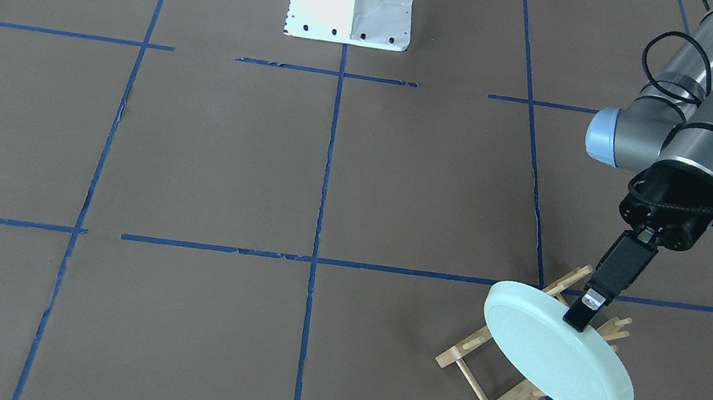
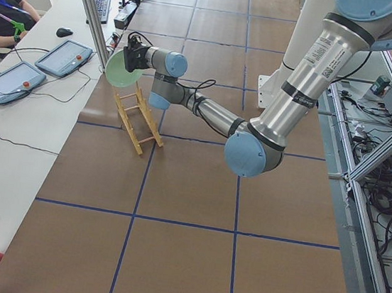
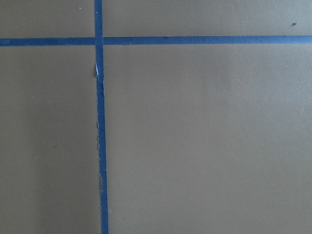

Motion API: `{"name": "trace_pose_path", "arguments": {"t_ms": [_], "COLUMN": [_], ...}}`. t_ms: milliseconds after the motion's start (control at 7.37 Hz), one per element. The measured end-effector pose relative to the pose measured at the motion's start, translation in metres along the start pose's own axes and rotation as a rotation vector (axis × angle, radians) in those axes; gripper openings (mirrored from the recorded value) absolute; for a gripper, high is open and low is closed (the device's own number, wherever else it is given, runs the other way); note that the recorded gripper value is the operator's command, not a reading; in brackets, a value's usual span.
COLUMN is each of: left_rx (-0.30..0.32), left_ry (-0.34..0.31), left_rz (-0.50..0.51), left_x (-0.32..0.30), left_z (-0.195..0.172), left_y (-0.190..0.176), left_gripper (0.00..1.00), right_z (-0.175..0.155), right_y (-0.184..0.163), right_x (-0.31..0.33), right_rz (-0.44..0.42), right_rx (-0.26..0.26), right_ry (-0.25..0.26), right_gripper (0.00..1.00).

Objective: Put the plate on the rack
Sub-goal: 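Lower the plate with the left gripper into a rack slot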

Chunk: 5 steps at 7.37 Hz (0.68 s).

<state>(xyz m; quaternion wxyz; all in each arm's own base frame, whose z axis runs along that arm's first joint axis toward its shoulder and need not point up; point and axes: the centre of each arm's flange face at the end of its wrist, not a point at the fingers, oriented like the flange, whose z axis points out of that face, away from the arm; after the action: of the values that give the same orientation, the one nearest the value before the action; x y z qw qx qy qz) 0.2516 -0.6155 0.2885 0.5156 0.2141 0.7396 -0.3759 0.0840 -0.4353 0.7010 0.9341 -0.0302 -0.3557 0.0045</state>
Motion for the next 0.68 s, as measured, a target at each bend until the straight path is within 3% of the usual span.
{"name": "trace_pose_path", "arguments": {"t_ms": [679], "left_rx": [0.004], "left_ry": [-0.015], "left_rz": [-0.002], "left_x": [-0.017], "left_z": [0.011], "left_y": [-0.006], "left_gripper": [0.0], "right_z": [0.0], "right_y": [0.0], "right_x": [0.0], "right_rz": [-0.001], "right_rx": [0.001], "right_ry": [0.0], "right_gripper": [1.0]}}
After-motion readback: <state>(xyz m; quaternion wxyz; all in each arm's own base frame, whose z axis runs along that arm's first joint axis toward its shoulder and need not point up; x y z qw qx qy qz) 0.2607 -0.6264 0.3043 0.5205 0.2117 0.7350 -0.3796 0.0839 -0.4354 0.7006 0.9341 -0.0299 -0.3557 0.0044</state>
